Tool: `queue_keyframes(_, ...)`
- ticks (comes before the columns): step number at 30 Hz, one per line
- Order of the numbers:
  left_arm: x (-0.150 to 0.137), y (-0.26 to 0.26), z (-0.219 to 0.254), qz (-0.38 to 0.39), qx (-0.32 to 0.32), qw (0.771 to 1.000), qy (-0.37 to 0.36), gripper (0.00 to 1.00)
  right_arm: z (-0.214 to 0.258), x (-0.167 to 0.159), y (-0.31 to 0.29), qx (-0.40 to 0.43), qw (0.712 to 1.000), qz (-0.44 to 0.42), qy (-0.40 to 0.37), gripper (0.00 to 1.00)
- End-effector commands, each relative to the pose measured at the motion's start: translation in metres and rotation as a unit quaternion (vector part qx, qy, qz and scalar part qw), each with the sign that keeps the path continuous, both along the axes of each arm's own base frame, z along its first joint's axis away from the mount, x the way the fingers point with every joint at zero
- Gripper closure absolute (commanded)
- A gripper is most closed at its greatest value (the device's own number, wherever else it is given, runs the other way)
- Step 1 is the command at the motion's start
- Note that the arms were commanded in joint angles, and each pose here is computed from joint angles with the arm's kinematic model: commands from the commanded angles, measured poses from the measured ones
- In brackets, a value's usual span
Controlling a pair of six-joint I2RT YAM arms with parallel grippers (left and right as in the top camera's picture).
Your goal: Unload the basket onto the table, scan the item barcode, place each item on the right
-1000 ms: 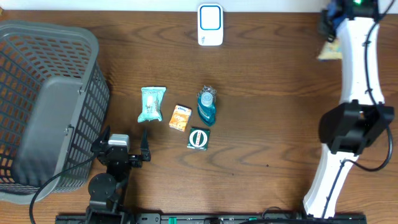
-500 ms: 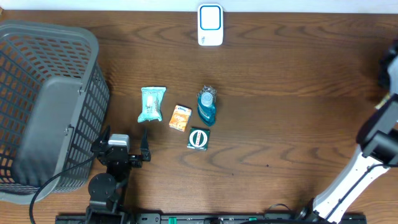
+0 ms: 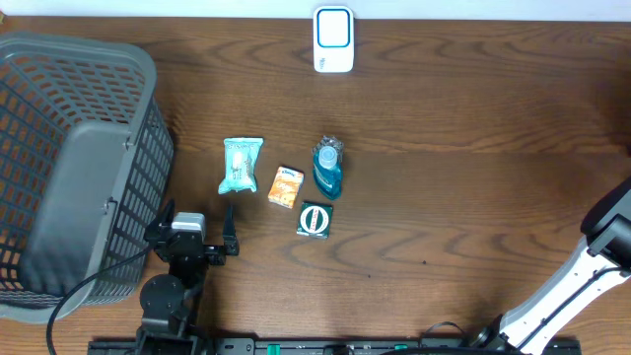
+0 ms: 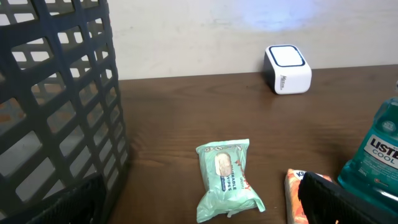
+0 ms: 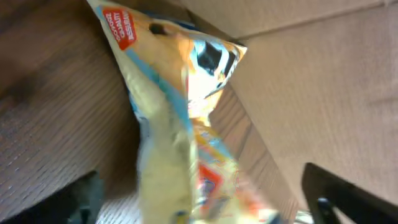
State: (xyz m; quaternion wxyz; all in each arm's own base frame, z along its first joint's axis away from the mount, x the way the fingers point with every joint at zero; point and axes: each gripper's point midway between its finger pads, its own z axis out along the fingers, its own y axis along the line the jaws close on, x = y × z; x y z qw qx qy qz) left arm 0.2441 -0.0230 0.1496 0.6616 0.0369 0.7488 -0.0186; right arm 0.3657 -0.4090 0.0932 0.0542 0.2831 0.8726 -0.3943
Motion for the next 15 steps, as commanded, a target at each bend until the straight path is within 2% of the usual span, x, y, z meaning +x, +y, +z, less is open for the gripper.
queue_keyframes(1,-0.001,0.003,-0.018,0.008,0.002,1.0,0.027,0.02,0.014,0.004,0.007,-0.024,0.998,-0.038,-0.037,0.01)
queue_keyframes(4,-0.001,0.003,-0.018,0.008,0.002,1.0,0.027,0.02,0.028,0.025,0.035,-0.008,0.996,-0.031,-0.088,0.01)
queue_keyframes(9,-0.001,0.003,-0.018,0.008,0.002,1.0,0.027,0.02,0.06,0.086,0.118,0.081,0.979,0.078,-0.172,0.01)
queue_keyframes(12,-0.001,0.003,-0.018,0.008,0.002,1.0,0.027,0.02,0.08,0.117,0.197,0.177,0.946,0.168,-0.215,0.01)
queue_keyframes(15,-0.001,0.003,-0.018,0.008,0.002,1.0,0.027,0.02,0.098,0.136,0.289,0.285,0.89,0.261,-0.242,0.01)
